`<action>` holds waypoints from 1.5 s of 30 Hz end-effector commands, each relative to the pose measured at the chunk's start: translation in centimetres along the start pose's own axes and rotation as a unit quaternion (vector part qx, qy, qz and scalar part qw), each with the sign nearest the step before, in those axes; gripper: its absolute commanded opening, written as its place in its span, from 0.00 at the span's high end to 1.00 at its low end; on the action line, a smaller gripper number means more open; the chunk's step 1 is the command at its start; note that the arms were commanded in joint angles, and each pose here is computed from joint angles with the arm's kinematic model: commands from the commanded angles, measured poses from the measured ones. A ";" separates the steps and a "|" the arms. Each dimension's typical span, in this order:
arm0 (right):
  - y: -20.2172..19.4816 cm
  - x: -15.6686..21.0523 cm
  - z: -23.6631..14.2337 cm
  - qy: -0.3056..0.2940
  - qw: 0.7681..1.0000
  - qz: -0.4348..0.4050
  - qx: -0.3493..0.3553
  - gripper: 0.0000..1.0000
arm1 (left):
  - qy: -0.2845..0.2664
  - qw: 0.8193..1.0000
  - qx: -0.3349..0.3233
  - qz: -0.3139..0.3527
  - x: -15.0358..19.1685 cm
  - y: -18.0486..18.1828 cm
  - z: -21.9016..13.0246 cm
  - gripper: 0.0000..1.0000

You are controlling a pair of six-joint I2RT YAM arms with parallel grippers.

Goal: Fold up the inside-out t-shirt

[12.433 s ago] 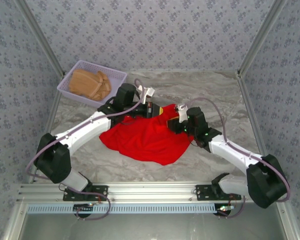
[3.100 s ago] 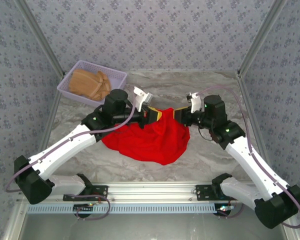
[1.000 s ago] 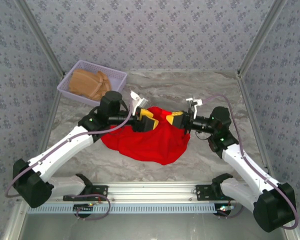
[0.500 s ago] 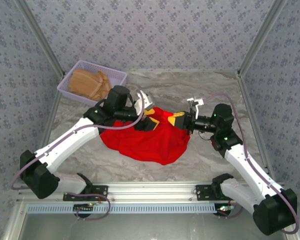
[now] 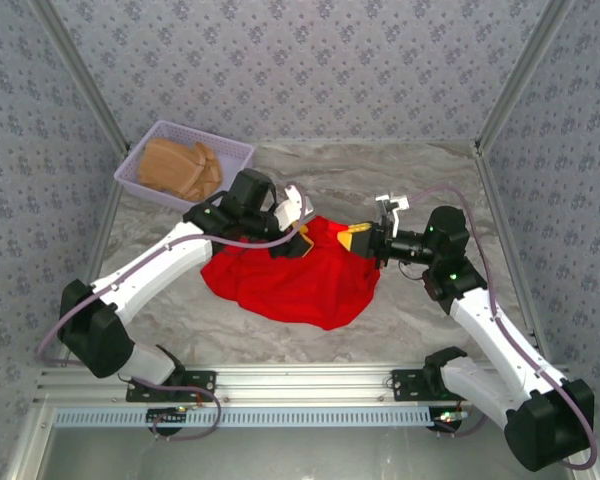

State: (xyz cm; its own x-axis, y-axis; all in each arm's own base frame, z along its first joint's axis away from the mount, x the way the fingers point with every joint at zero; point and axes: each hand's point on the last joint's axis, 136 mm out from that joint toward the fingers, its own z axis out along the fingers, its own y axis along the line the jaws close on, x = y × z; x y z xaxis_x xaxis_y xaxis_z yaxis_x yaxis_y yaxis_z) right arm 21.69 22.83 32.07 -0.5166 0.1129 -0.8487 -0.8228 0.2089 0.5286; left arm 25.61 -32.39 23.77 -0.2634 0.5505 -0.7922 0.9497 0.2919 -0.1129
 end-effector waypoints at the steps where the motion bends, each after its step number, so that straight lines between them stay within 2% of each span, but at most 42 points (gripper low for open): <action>1: 1.5 -1.4 -0.5 -0.011 0.999 -0.030 -0.010 1.00 | -0.017 1.000 0.006 0.008 -1.6 -0.1 -0.5 0.68; 3: 1.4 -1.5 -0.6 -0.014 0.999 -0.030 -0.006 1.00 | -0.019 1.000 0.008 0.006 -1.6 -0.3 -0.7 0.80; 5: 1.3 -1.8 -0.8 -0.019 0.999 -0.032 -0.001 1.00 | -0.023 1.000 0.006 0.003 -1.6 -0.5 -1.0 1.00; 7: 0.8 -2.0 -1.0 -0.022 0.999 -0.029 0.015 1.00 | -0.033 0.999 0.011 -0.003 -1.8 -0.9 -1.7 1.00; 16: -2.8 -3.4 -2.5 -0.061 0.987 -0.013 0.150 1.00 | -0.166 0.984 0.059 0.006 -5.0 -5.9 -7.6 1.00; 23: -4.3 -3.7 -3.9 -0.076 0.974 0.014 0.215 1.00 | -0.215 0.970 0.103 0.037 -5.5 -9.1 -10.7 1.00; 28: -3.9 -3.6 -4.2 -0.080 0.976 0.002 0.202 1.00 | -0.203 0.974 0.092 0.030 -3.8 -8.7 -9.9 1.00; 34: -3.0 -2.6 -2.9 -0.060 0.987 -0.018 0.146 1.00 | -0.131 0.986 0.106 -0.002 -0.7 -8.6 -5.1 1.00; 35: -2.9 -2.4 -2.8 -0.057 0.989 -0.018 0.138 1.00 | -0.120 0.987 0.110 -0.004 -0.3 -8.8 -4.4 0.98; 37: -2.8 -1.8 -2.7 -0.050 0.990 -0.022 0.130 1.00 | -0.107 0.987 0.115 -0.015 0.1 -8.7 -3.4 0.81; 40: -3.1 -0.2 -2.8 -0.030 0.991 -0.021 0.129 1.00 | -0.101 0.988 0.115 -0.027 0.6 -8.5 -3.0 0.64; 45: -3.3 2.6 -2.9 0.004 0.993 -0.004 0.121 1.00 | -0.146 0.986 0.066 -0.040 -0.1 -6.9 -3.9 0.42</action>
State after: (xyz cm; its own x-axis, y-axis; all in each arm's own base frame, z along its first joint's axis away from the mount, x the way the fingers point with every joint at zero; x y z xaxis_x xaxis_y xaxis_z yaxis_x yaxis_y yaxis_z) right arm 23.64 19.42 28.68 -0.5191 0.1444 -0.8424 -0.7128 0.4708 0.5199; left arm 17.27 -31.71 24.78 -0.3271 0.3643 -0.8719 0.9442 0.1644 -0.2856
